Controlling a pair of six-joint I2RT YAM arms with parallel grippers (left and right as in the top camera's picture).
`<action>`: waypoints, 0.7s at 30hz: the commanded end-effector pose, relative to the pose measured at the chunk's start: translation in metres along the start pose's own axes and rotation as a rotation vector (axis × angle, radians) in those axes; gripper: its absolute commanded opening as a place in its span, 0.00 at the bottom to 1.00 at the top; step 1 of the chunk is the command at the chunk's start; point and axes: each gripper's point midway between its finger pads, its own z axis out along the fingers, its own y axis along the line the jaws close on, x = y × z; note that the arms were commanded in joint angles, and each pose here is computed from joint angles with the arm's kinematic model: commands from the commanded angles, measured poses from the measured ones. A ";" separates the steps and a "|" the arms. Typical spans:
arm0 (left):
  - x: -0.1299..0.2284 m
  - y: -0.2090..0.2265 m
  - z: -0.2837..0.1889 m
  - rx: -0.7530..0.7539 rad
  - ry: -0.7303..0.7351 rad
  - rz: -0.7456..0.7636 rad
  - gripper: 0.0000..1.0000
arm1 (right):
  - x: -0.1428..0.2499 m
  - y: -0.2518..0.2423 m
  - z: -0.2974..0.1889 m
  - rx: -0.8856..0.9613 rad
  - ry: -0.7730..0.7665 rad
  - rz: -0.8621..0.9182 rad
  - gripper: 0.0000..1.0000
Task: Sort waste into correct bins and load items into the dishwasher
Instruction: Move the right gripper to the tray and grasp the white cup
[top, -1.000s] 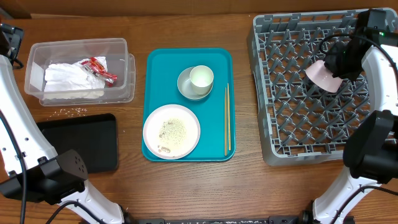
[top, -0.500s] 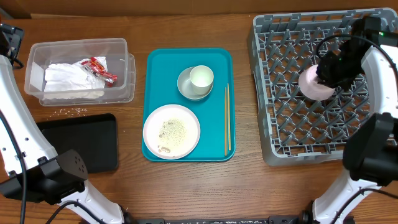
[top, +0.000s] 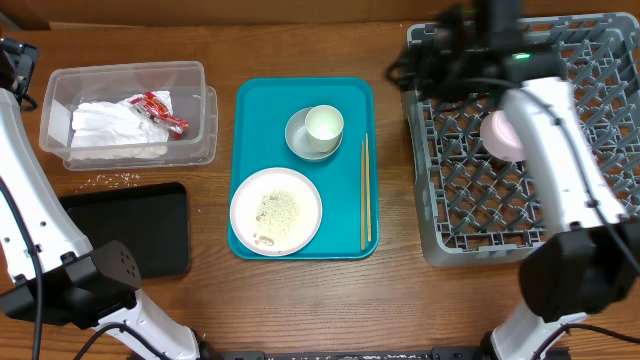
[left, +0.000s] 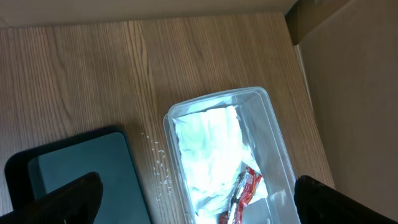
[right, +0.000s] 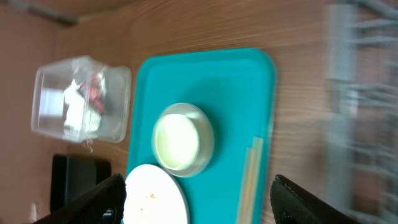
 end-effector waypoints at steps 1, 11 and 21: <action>0.001 -0.001 0.003 -0.011 -0.004 0.015 1.00 | 0.008 0.018 0.032 0.126 -0.030 0.002 0.74; 0.001 -0.001 0.003 -0.011 -0.004 0.015 1.00 | 0.038 0.056 0.122 0.341 -0.136 -0.144 0.70; 0.001 -0.001 0.003 -0.011 -0.004 0.015 1.00 | 0.060 0.063 0.156 0.348 -0.105 -0.194 0.65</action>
